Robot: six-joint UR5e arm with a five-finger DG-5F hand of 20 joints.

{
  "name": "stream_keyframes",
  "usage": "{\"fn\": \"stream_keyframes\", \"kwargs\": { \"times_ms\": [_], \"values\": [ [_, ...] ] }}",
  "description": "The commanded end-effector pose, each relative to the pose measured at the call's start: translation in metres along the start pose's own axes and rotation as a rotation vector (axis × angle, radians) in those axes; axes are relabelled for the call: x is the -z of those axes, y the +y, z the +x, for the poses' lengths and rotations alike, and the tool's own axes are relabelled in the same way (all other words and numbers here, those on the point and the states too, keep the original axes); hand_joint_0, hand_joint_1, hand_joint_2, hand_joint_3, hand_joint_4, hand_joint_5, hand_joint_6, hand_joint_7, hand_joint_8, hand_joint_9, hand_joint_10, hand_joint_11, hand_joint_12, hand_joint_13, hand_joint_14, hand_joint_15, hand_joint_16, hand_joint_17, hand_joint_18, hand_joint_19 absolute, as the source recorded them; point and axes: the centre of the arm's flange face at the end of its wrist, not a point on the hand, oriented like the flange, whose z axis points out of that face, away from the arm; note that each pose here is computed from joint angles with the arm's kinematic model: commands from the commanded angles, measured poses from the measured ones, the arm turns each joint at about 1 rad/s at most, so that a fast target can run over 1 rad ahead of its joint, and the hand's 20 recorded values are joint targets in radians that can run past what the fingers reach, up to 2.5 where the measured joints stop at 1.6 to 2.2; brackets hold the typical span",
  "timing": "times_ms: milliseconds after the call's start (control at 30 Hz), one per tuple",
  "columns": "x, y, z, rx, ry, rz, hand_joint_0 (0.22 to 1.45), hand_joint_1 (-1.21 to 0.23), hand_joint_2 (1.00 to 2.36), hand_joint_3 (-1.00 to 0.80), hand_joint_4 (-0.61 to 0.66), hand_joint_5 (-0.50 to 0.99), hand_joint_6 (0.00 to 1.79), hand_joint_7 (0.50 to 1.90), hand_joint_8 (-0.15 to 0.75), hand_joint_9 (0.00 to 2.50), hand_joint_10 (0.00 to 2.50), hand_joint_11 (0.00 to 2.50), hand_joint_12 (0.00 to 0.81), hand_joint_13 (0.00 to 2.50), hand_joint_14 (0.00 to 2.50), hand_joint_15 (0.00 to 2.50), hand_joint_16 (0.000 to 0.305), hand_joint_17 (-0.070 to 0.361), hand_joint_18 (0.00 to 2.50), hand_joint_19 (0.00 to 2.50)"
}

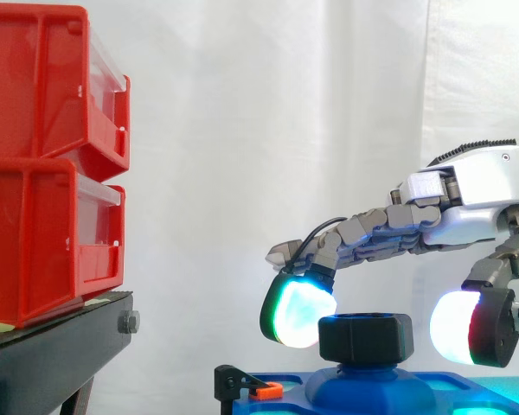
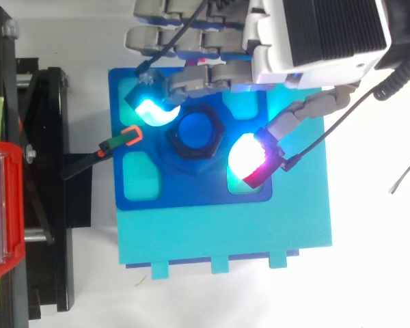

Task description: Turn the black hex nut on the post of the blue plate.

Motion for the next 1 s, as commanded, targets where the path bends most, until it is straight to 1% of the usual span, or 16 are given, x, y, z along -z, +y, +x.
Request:
{"fn": "stream_keyframes", "kwargs": {
  "times_ms": [0, 100, 267, 333, 433, 667, 700, 767, 800, 833, 900, 967],
  "values": [
    [0.002, -0.002, 0.000, 0.009, 0.015, 0.005, 0.40, -0.58, 1.00, -0.50, 0.18, -0.26, 0.50, 0.80, 0.182, 0.00, 0.00, 0.00, 0.361, 0.00, 0.00, 0.00, 0.055, 0.124, 0.00, 0.03],
    [0.003, -0.002, -0.004, 0.018, 0.025, 0.007, 0.40, -0.57, 1.00, -0.50, 0.18, -0.26, 0.50, 0.80, 0.184, 0.00, 0.00, 0.00, 0.361, 0.00, 0.00, 0.00, 0.056, 0.125, 0.00, 0.03],
    [0.006, -0.002, -0.014, 0.044, 0.065, 0.012, 0.40, -0.56, 1.00, -0.50, 0.18, -0.26, 0.50, 0.81, 0.185, 0.00, 0.00, 0.00, 0.362, 0.00, 0.00, 0.00, 0.056, 0.125, 0.00, 0.03],
    [0.008, -0.002, -0.014, 0.050, 0.077, 0.012, 0.40, -0.56, 1.00, -0.50, 0.18, -0.26, 0.50, 0.80, 0.185, 0.00, 0.00, 0.00, 0.361, 0.00, 0.00, 0.00, 0.056, 0.125, 0.00, 0.03],
    [0.009, -0.003, -0.015, 0.059, 0.087, 0.013, 0.40, -0.56, 1.00, -0.50, 0.18, -0.26, 0.50, 0.80, 0.184, 0.00, 0.00, 0.00, 0.361, 0.00, 0.00, 0.00, 0.056, 0.125, 0.00, 0.03],
    [0.010, -0.004, -0.016, 0.069, 0.085, 0.015, 0.40, -0.55, 1.00, -0.50, 0.18, -0.26, 0.50, 0.80, 0.184, 0.00, 0.00, 0.00, 0.360, 0.00, 0.00, 0.00, 0.055, 0.125, 0.00, 0.04],
    [0.011, -0.003, -0.020, 0.070, 0.079, 0.014, 0.40, -0.55, 1.00, -0.50, 0.18, -0.26, 0.50, 0.80, 0.183, 0.00, 0.00, 0.00, 0.360, 0.00, 0.00, 0.00, 0.055, 0.125, 0.00, 0.04],
    [0.012, -0.002, -0.022, 0.072, 0.076, 0.016, 0.40, -0.55, 1.00, -0.50, 0.18, -0.26, 0.50, 0.80, 0.182, 0.00, 0.00, 0.00, 0.359, 0.00, 0.00, 0.00, 0.055, 0.125, 0.00, 0.03],
    [0.013, -0.001, -0.026, 0.076, 0.070, 0.015, 0.40, -0.55, 1.00, -0.50, 0.18, -0.26, 0.50, 0.81, 0.182, 0.00, 0.00, 0.00, 0.360, 0.00, 0.00, 0.00, 0.055, 0.125, 0.00, 0.03],
    [0.013, 0.000, -0.026, 0.077, 0.071, 0.013, 0.40, -0.55, 1.00, -0.50, 0.18, -0.26, 0.50, 0.80, 0.183, 0.00, 0.00, 0.00, 0.358, 0.00, 0.00, 0.00, 0.055, 0.125, 0.00, 0.03],
    [0.015, 0.000, -0.031, 0.083, 0.065, 0.014, 0.40, -0.55, 1.00, -0.50, 0.18, -0.26, 0.50, 0.80, 0.182, 0.00, 0.00, 0.00, 0.360, 0.00, 0.00, 0.00, 0.055, 0.125, 0.00, 0.03],
    [0.017, 0.002, -0.035, 0.095, 0.066, 0.014, 0.40, -0.55, 1.00, -0.50, 0.18, -0.26, 0.50, 0.80, 0.182, 0.00, 0.00, 0.00, 0.359, 0.00, 0.00, 0.00, 0.055, 0.124, 0.00, 0.03]
  ]
}}
